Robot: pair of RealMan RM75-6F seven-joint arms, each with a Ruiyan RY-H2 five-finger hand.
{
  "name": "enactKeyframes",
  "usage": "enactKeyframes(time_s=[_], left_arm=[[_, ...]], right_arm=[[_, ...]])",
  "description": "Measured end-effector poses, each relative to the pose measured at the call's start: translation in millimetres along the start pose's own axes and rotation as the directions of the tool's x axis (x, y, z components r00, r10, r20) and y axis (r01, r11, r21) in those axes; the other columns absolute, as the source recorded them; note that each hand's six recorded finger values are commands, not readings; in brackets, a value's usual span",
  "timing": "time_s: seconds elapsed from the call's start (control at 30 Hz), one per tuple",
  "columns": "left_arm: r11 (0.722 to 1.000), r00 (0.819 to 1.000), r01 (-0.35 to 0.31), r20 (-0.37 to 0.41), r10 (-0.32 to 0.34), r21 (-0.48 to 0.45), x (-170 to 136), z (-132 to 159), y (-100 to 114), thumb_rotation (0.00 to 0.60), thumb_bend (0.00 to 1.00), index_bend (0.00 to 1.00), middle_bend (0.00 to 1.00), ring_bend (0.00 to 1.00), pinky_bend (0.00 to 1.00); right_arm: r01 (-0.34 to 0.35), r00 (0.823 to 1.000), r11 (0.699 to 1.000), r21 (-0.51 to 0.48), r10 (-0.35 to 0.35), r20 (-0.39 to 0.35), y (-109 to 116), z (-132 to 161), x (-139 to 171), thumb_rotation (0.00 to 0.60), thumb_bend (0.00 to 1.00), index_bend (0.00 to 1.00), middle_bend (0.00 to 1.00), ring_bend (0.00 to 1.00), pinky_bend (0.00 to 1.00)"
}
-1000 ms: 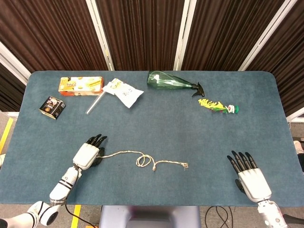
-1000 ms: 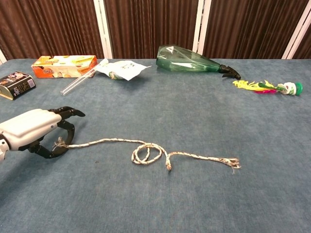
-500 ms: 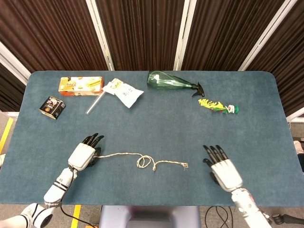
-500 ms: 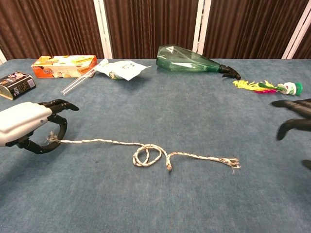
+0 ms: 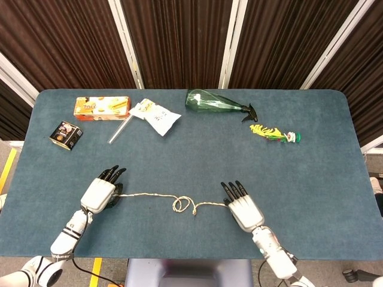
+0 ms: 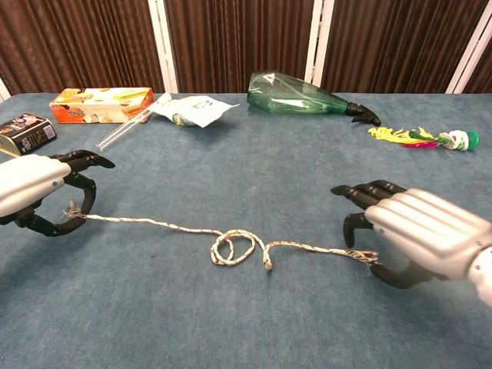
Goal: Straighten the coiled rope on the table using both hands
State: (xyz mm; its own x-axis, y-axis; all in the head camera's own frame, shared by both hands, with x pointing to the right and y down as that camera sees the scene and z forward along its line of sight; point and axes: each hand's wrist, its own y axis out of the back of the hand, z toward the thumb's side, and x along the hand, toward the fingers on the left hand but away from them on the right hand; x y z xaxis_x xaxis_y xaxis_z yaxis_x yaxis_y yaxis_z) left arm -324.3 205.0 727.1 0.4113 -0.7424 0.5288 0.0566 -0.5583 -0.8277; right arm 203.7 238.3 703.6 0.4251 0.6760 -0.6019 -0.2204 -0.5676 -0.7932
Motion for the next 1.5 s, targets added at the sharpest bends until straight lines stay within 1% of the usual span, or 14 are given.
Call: enactKeyframes(time_s=[0.3,0.47,0.7,0.87,1.1,1.23,1.4,1.5], left_arm=[[1.000,1.000,0.005,0.001,-0.005,0.010,0.3,-2.7,-0.4,0.600,0.42,0.60,0.09,0.01,0.19],[1.000,1.000,0.007,0.000,-0.007,0.012,0.4,-3.4,-0.6,0.600,0.42,0.60,0.09,0.01,0.19],[1.000,1.000,0.009,-0.005,-0.009,0.010,0.6,-5.1,-0.7,0.600,0.42,0.60,0.09,0.00,0.19],[1.000,1.000,0.013,-0.008,-0.013,0.005,1.1,-7.1,-0.7,0.600,0.42,0.60,0.09,0.00,0.19],[1.000,1.000,0.010,-0.009,-0.010,0.005,1.5,-8.3,0.2,0.600,0.42,0.60,0.09,0.01,0.19],[1.000,1.000,0.005,-0.015,-0.005,0.005,0.9,-10.6,1.8,0.600,0.42,0.60,0.09,0.00,0.19],[1.000,1.000,-0.012,-0.026,0.013,0.013,0.1,-15.2,6.8,0.600,0.42,0.60,0.09,0.01,0.19],[0.999,0.999,-0.023,-0.039,0.024,0.024,-0.8,-21.6,11.8,0.600,0.42,0.60,0.09,0.01,0.19]], right_arm=[[-0.027,0.999,0.999,0.024,0.026,0.021,-3.0,3.0,-18.1,0.600,0.44,0.52,0.00,0.00,0.00],[-0.054,0.998,0.998,0.033,0.053,0.027,-5.6,3.7,-23.7,0.600,0.44,0.56,0.00,0.00,0.00],[-0.057,0.998,0.998,0.035,0.056,0.029,-6.8,4.4,-25.6,0.600,0.45,0.63,0.02,0.00,0.00],[-0.053,0.998,0.998,0.034,0.051,0.043,-6.7,1.1,-27.6,0.600,0.46,0.68,0.05,0.00,0.00],[-0.048,0.998,0.998,0.032,0.046,0.049,-6.6,0.5,-30.0,0.600,0.49,0.72,0.09,0.00,0.00],[-0.044,0.998,0.999,0.030,0.042,0.056,-5.2,-2.5,-30.1,0.600,0.54,0.74,0.11,0.00,0.00],[-0.020,0.997,1.000,0.019,0.019,0.075,3.0,-12.8,-27.8,0.600,0.59,0.76,0.12,0.00,0.00],[-0.002,0.995,1.000,0.017,0.000,0.096,10.1,-25.0,-24.2,0.600,0.59,0.76,0.12,0.00,0.00]])
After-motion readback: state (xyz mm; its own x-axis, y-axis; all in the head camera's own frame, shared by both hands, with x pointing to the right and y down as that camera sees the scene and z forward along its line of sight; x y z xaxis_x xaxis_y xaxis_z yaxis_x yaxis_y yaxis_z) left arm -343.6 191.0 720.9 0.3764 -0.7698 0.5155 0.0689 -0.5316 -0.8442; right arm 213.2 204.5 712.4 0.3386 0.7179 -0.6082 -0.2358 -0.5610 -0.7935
